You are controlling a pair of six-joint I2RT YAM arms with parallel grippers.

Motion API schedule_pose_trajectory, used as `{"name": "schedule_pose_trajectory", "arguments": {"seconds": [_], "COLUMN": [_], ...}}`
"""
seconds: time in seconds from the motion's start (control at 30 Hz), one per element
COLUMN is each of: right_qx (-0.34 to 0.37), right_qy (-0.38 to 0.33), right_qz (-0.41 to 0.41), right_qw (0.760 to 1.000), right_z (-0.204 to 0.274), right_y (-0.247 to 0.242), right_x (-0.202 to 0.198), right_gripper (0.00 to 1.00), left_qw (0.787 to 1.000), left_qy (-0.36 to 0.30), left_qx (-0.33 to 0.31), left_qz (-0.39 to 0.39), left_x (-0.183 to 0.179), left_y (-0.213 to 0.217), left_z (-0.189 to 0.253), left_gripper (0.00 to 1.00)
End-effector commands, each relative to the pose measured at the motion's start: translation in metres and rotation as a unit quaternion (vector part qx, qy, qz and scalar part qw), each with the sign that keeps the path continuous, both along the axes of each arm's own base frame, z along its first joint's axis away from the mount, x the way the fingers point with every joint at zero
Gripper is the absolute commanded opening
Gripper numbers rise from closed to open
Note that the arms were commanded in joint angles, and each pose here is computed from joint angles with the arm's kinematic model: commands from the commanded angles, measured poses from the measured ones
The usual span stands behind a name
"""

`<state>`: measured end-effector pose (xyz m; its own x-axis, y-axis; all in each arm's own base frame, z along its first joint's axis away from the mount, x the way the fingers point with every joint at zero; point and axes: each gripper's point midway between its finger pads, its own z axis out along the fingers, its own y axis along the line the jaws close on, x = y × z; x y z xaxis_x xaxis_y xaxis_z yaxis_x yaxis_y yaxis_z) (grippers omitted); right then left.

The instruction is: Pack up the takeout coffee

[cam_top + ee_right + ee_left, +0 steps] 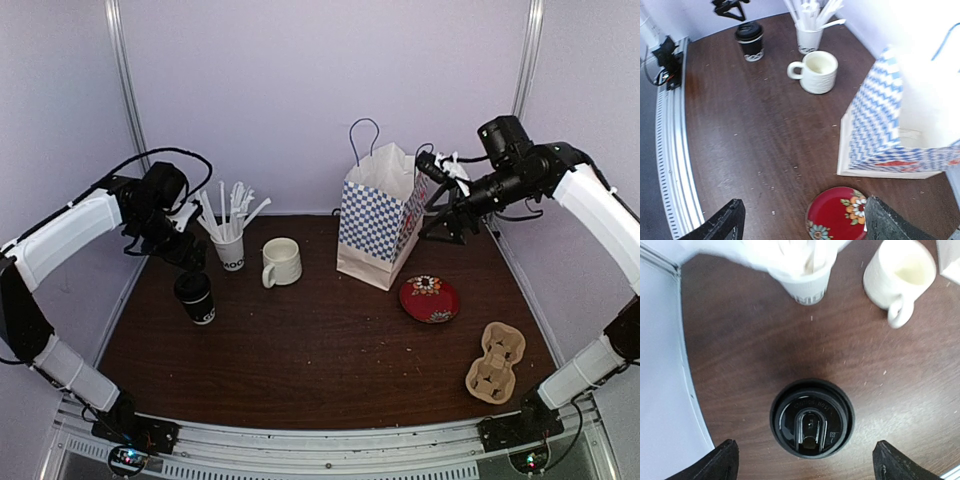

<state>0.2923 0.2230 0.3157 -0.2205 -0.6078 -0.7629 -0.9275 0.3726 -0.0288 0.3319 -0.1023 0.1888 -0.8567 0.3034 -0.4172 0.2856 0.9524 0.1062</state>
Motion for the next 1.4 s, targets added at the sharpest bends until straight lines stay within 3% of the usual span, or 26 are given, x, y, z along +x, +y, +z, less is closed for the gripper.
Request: {"name": "schedule_pose_trajectory", "arguments": {"seconds": [0.0,0.1,0.27,0.43,0.87,0.93,1.03,1.23,1.37], "right_qx": [-0.034,-0.02,0.017,0.035,0.081,0.084,0.094,0.134,0.16], "right_qy": [-0.058,-0.1,-0.101,-0.094,-0.048,-0.047,-0.039,-0.022,-0.024], "right_qz": [-0.133,-0.211,-0.291,-0.318,-0.34,-0.336,-0.315,-0.258,-0.215], "right_qw": [0.989,0.972,0.951,0.943,0.936,0.937,0.944,0.957,0.963], "right_z": [0.032,0.056,0.066,0.059,0.037,0.032,0.029,0.041,0.058], "right_y": [-0.031,-0.048,-0.065,-0.064,-0.048,-0.045,-0.036,-0.017,-0.005], "right_x": [0.046,0.081,0.131,0.17,0.225,0.23,0.231,0.203,0.173], "right_gripper": [0.84,0.8,0.65,0.59,0.45,0.41,0.24,0.0,0.0], "left_qw": [0.996,0.99,0.977,0.971,0.973,0.973,0.973,0.972,0.971], "left_qy": [-0.073,-0.099,-0.154,-0.144,-0.112,-0.109,-0.106,-0.105,-0.11], "left_qx": [-0.046,-0.079,-0.07,-0.089,-0.12,-0.123,-0.124,-0.125,-0.124], "left_qz": [-0.02,-0.061,-0.132,-0.167,-0.165,-0.164,-0.165,-0.168,-0.171], "left_x": [0.0,-0.006,-0.02,-0.033,-0.047,-0.047,-0.048,-0.048,-0.046], "left_y": [-0.015,-0.037,-0.069,-0.092,-0.108,-0.109,-0.111,-0.114,-0.116], "left_z": [0.05,0.067,0.088,0.083,0.069,0.068,0.066,0.066,0.068], "left_gripper": [0.98,0.98,0.98,0.98,0.98,0.97,0.98,0.97,0.98]}}
